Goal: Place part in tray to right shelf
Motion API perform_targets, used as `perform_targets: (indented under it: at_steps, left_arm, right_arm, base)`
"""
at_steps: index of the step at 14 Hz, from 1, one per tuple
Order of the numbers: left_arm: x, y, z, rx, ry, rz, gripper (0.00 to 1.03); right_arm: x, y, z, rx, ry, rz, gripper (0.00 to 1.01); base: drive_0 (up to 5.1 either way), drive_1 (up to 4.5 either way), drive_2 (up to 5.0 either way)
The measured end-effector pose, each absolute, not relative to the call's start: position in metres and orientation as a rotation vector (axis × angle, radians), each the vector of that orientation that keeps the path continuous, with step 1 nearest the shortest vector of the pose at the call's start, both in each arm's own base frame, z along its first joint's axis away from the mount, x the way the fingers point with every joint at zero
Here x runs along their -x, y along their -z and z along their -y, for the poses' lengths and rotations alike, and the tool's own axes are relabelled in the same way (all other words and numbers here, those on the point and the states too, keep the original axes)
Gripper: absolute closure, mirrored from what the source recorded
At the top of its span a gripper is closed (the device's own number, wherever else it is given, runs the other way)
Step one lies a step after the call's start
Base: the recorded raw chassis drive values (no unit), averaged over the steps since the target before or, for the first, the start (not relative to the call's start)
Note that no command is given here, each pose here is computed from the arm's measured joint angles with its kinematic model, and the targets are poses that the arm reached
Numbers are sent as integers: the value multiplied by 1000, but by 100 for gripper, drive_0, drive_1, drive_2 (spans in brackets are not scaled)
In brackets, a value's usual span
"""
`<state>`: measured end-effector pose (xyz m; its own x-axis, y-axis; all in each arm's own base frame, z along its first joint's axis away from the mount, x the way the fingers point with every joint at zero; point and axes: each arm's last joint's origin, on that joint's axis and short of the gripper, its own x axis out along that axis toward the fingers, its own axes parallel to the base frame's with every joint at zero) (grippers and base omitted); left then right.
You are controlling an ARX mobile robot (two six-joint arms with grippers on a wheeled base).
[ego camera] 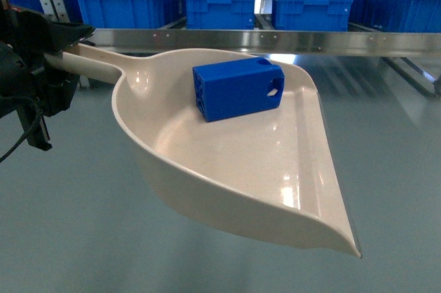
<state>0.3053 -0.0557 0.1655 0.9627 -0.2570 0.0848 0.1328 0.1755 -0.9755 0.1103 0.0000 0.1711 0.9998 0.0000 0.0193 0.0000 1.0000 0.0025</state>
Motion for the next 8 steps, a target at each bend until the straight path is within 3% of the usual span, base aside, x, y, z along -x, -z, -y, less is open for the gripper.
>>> perform_targets:
  at_steps: [8]
  left_arm:
    - [-305,-165,56,1367,276,-109,91]
  right_arm:
    - [-110,-171,0,-2,0,18,3]
  base:
    - [0,0,0]
